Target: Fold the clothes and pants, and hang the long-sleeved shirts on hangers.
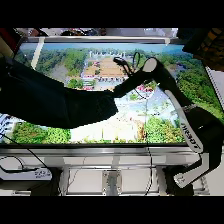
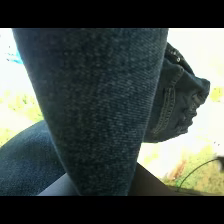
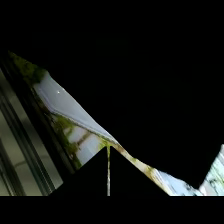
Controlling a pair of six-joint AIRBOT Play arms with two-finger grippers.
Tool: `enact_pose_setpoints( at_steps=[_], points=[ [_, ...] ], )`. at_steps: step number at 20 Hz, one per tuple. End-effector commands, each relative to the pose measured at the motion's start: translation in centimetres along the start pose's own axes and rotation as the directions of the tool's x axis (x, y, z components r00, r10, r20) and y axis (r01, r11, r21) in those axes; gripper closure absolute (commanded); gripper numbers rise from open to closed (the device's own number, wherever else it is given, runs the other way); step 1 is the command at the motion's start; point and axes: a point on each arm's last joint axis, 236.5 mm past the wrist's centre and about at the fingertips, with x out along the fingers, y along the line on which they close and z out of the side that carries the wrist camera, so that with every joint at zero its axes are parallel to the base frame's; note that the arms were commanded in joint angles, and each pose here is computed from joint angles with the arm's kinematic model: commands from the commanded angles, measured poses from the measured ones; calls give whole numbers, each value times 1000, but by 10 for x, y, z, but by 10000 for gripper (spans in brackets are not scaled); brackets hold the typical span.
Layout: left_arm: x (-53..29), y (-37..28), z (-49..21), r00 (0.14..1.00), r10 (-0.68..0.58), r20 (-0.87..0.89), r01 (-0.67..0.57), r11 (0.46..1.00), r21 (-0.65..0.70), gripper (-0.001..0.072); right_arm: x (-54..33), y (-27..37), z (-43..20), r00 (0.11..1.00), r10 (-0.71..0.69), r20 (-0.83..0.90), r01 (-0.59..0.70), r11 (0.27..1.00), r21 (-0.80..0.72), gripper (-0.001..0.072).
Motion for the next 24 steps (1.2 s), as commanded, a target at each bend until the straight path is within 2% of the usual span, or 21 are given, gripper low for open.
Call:
enact_pose_setpoints(
  at_steps=[1,5,9,10,14,17,21,24],
  points=[
    [9,1,12,1000,1,-13,-1,1000,26,667,57,63,53,977,65,205,-51,996,-75,694],
    [35,-7,11,997,23,-71,-14,992,125,668,117,106,86,921,144,362,-129,989,-67,696],
    [46,11,11,975,218,-48,-205,958,199,667,181,124,89,907,212,365,-221,975,-16,695],
    [46,11,11,972,231,-44,-218,954,204,667,195,128,89,901,234,365,-256,967,12,696],
    [43,6,9,974,225,-35,-213,954,212,667,231,131,85,898,262,354,-321,940,118,696],
    [35,-9,3,985,171,-28,-161,960,228,668,252,127,67,913,261,315,-333,921,201,697],
    [33,-31,-9,986,163,-18,-152,949,275,668,245,127,65,914,285,290,-348,917,196,695],
    [45,-41,-17,974,225,-17,-209,927,311,669,208,108,64,928,304,213,-336,932,135,694]
  ],
)
